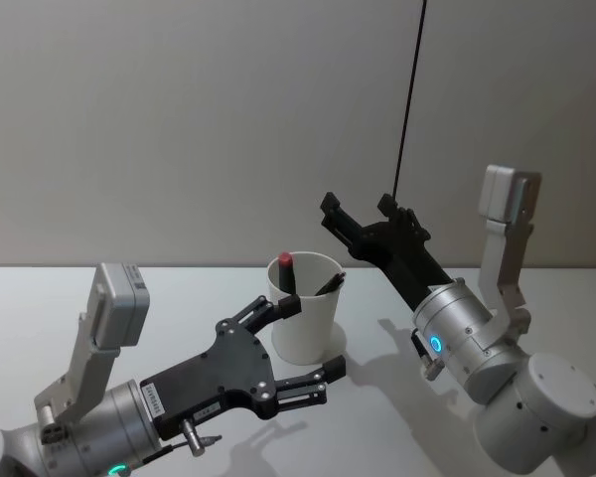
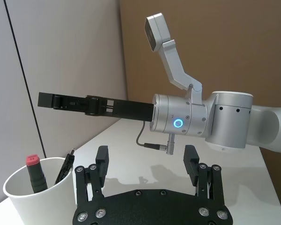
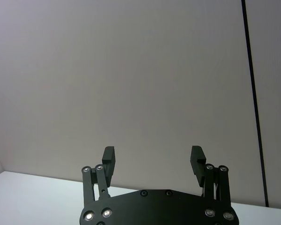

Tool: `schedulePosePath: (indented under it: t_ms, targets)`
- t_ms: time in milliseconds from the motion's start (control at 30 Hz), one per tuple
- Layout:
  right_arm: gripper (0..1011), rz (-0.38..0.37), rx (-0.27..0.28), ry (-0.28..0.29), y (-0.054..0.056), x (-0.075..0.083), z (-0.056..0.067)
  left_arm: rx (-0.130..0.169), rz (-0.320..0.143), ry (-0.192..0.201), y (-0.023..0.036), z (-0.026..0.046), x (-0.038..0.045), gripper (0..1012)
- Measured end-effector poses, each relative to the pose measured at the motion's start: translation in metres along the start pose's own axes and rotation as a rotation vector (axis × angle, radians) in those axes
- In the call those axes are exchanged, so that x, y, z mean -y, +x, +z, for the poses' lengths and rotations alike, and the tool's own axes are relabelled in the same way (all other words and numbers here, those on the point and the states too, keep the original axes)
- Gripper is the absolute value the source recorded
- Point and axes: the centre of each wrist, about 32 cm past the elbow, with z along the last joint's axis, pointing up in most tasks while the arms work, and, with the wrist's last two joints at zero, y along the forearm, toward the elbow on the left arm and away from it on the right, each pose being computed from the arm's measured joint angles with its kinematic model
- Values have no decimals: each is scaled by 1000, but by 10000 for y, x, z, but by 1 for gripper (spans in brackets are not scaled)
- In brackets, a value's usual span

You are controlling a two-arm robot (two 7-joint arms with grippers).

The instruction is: Place the pen into the pen holder.

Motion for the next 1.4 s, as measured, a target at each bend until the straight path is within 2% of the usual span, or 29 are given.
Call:
schedulePosePath:
  t_ms: [200, 367, 633, 667, 767, 867, 1100, 1400]
  targets:
    - [1001, -4, 9, -6, 5, 46, -22, 3, 16, 5, -8, -5, -7, 1003]
    - [1001, -13, 32, -16, 14, 141, -58, 11, 56, 23, -26, -12, -24, 1003]
    - [1001, -32, 89, -40, 26, 371, -139, 37, 169, 69, -79, -27, -71, 1003]
    - [1001, -34, 95, -44, 26, 396, -149, 37, 169, 69, -79, -27, -71, 1003]
    - [1001, -39, 116, -52, 25, 478, -172, 47, 208, 84, -96, -33, -87, 1003]
    - [1001, -45, 135, -61, 26, 559, -195, 61, 259, 103, -120, -41, -109, 1003]
    - [1001, -56, 186, -83, 18, 758, -241, 86, 337, 133, -155, -50, -142, 1003]
    - [1001, -67, 253, -113, -4, 1013, -287, 131, 464, 175, -212, -62, -195, 1003]
